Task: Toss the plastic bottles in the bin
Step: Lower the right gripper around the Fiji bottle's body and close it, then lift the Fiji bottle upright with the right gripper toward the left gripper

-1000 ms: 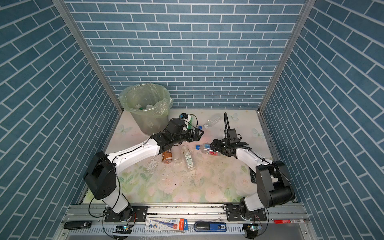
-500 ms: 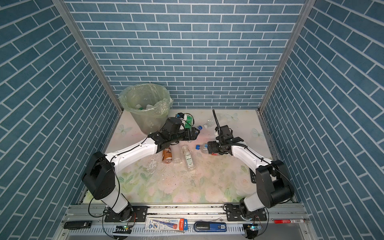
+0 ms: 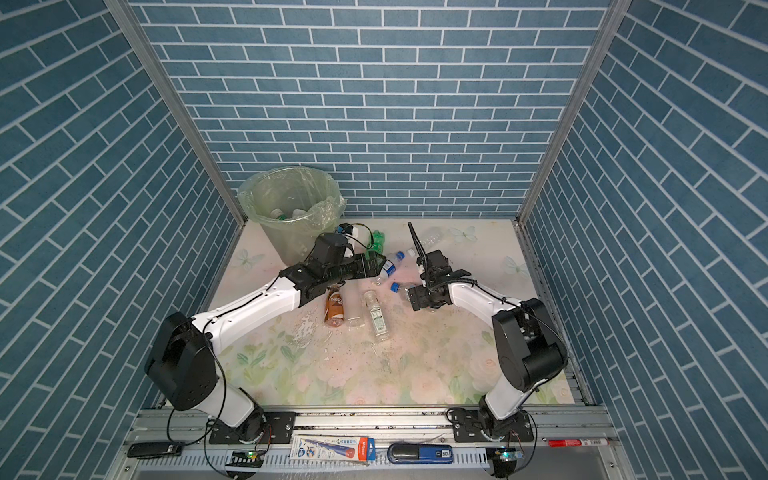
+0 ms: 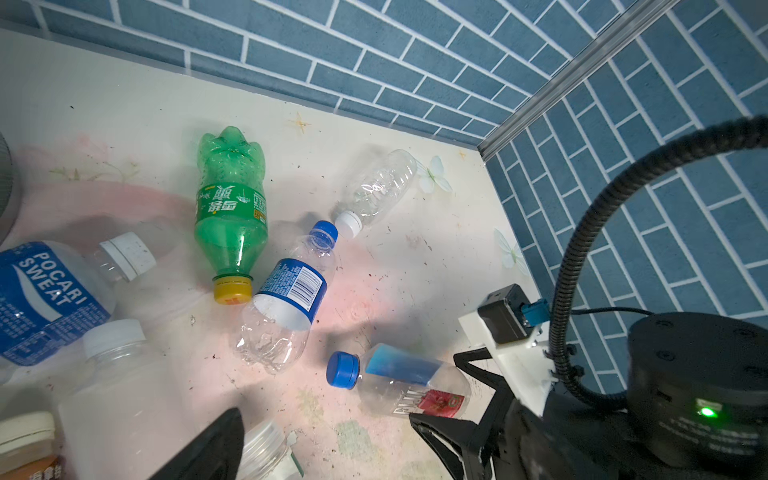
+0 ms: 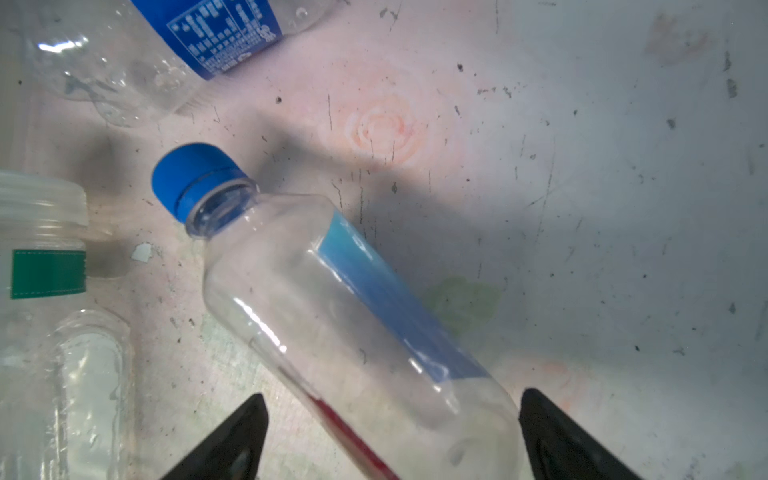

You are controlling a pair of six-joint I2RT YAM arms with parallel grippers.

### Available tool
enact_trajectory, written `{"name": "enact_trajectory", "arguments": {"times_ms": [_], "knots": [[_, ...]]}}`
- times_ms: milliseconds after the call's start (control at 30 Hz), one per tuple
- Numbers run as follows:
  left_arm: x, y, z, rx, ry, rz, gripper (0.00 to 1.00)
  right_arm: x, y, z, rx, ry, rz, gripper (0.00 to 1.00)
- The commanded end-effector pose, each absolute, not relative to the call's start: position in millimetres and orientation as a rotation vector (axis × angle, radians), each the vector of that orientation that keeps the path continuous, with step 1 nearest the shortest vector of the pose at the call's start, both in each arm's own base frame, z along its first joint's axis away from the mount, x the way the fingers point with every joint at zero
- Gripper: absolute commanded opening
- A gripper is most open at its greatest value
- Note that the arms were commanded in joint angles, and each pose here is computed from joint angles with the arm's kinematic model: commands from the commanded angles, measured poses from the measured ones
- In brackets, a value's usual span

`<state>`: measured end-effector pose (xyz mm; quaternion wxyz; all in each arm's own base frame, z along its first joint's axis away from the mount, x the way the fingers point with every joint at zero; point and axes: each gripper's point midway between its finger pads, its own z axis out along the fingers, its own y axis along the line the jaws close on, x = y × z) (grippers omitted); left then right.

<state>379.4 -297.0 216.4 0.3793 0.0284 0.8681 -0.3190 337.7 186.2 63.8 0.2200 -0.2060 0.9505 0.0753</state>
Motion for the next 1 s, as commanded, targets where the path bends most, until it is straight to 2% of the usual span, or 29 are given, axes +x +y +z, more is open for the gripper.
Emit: {"name": "enact_trajectory", "arguments": {"times_ms": [0, 533, 733, 967], "knots": [[375, -290, 214, 0.065, 2.227, -0.815, 0.99, 339, 194, 69, -0.63, 2.613, 0.205, 0.94], [377, -289, 210, 0.052, 2.239, -0.836, 0.99, 339, 195, 47, -0.589, 2.679, 0.187, 0.81], [377, -288, 206, 0.028, 2.251, -0.849, 0.99, 341, 196, 55, -0.544, 2.668, 0.201, 0.67], [387, -304, 202, -0.061, 2.265, -1.037, 0.99, 342, 204, 99, -0.504, 2.581, 0.3, 0.48]]}}
